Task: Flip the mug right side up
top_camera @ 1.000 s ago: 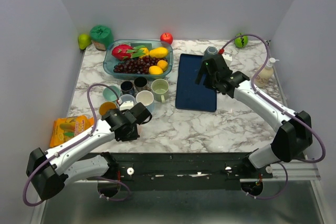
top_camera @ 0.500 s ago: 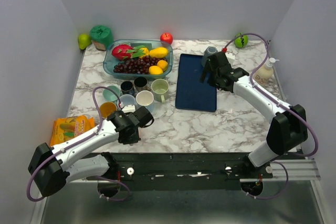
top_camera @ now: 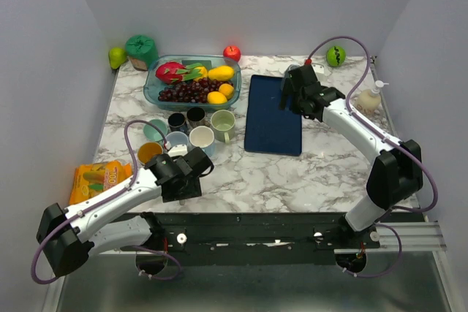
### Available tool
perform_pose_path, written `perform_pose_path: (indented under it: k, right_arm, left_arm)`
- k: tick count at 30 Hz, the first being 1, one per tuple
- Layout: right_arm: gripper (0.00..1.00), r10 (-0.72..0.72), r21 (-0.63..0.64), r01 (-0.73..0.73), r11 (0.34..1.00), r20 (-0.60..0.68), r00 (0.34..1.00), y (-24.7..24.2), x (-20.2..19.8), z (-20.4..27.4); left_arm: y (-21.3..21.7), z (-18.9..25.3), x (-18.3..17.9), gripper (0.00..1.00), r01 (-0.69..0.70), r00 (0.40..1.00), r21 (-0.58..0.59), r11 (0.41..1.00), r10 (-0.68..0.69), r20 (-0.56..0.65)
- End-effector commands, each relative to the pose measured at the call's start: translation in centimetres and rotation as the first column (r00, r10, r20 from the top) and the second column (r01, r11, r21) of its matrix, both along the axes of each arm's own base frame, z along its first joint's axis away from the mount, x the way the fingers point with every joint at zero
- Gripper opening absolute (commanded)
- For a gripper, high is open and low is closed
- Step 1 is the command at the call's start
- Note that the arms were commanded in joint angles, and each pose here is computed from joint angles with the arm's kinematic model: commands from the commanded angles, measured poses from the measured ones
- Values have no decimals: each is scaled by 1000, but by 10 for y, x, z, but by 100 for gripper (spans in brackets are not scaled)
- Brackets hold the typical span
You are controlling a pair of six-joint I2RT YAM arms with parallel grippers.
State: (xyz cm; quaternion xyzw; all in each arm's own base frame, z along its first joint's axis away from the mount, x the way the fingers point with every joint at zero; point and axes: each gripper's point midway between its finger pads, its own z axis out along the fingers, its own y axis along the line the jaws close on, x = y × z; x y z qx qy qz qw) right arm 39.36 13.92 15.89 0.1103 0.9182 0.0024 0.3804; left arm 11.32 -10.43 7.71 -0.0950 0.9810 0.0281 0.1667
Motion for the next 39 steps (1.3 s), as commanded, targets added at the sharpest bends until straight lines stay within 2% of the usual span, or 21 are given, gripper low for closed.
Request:
perform_pose_path:
  k: [1,3,5,9,13,16,22,24,30,36,39]
  right_arm:
    - [100,-8,-130,12,991,32,999,-18,18,12]
    - [100,-32,-185,41,982,51,998,-28,29,16]
    - [100,-14,-228,26,973,54,998,-35,41,17]
    - [100,99,-271,-90,958,16,995,-33,68,4]
    - [99,261,-283,-258,924,-28,965,-22,96,-11]
    - [98,330,-261,-329,907,-44,943,-13,114,-25]
    - [90,293,-229,-297,927,-55,955,-21,149,-44]
    - [90,293,-226,-295,928,-43,955,-23,157,-43]
    - [89,386,-199,-395,897,-85,919,-12,166,-70]
    - [76,387,-189,-399,897,-99,917,-10,171,-72]
    - [66,382,-174,-394,903,-99,919,-9,171,-74]
  left_arm:
    - [-2,41,10,73,3,995,-51,999,2,96]
    - [7,55,10,77,15,993,-21,1000,-13,115]
    - [15,81,23,83,-10,979,4,1000,9,202]
    - [17,123,40,99,10,947,-11,1000,-6,322]
    - [4,156,55,99,55,912,-71,996,-21,411]
    - [-9,171,65,99,106,889,-103,989,-48,455]
    - [-32,192,81,99,198,861,-118,973,-114,496]
    - [-38,192,85,99,217,860,-111,970,-136,493]
    - [-55,191,91,99,277,857,-129,952,-184,481]
    - [-60,191,93,99,288,856,-157,945,-180,484]
    - [-59,190,95,99,284,858,-170,944,-171,484]
